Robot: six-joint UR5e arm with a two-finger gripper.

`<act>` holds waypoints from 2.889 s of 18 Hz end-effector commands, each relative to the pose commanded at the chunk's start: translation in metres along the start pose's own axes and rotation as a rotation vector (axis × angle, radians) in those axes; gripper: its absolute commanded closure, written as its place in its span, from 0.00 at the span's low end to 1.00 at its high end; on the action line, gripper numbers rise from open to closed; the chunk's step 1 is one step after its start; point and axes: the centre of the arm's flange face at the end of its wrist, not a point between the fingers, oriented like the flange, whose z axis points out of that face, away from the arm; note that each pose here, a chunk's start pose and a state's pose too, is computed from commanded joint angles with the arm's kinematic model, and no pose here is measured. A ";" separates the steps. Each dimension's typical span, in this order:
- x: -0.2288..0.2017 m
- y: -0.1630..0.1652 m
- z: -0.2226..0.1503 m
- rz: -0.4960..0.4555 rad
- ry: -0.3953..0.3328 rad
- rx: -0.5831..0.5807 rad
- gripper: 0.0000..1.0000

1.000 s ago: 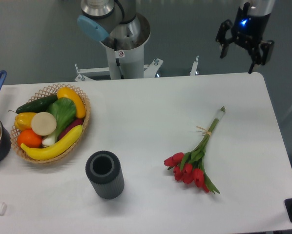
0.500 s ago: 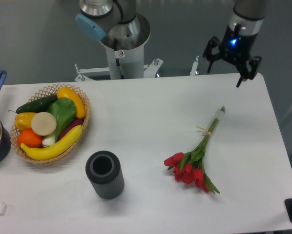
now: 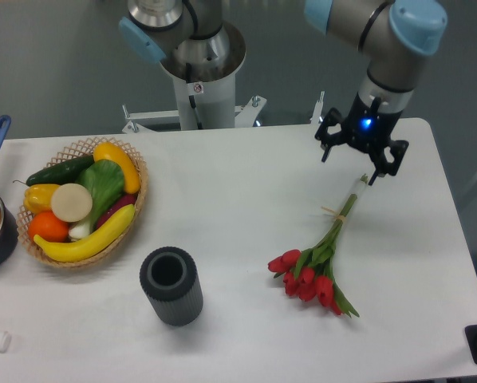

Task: Pick up the flowers from the table
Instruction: 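Lower the open gripper over the tulip stems near the twine, then close the gripper around the tulip stems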

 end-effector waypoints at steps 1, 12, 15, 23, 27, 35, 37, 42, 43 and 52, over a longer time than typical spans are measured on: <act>-0.003 0.001 0.009 -0.004 0.014 -0.006 0.00; -0.022 -0.011 0.081 0.033 0.013 -0.001 0.00; -0.030 -0.012 0.096 0.041 -0.018 0.018 0.00; -0.029 -0.028 0.129 0.018 0.000 0.069 0.00; -0.028 -0.026 0.138 0.015 0.012 0.062 0.00; -0.025 -0.023 0.154 0.024 0.006 0.059 0.00; -0.024 -0.022 0.156 0.023 0.007 0.057 0.00; -0.018 -0.025 0.168 0.038 0.011 0.014 0.00; -0.018 -0.026 0.169 0.042 0.008 0.010 0.00; -0.018 -0.026 0.176 0.040 0.013 0.008 0.03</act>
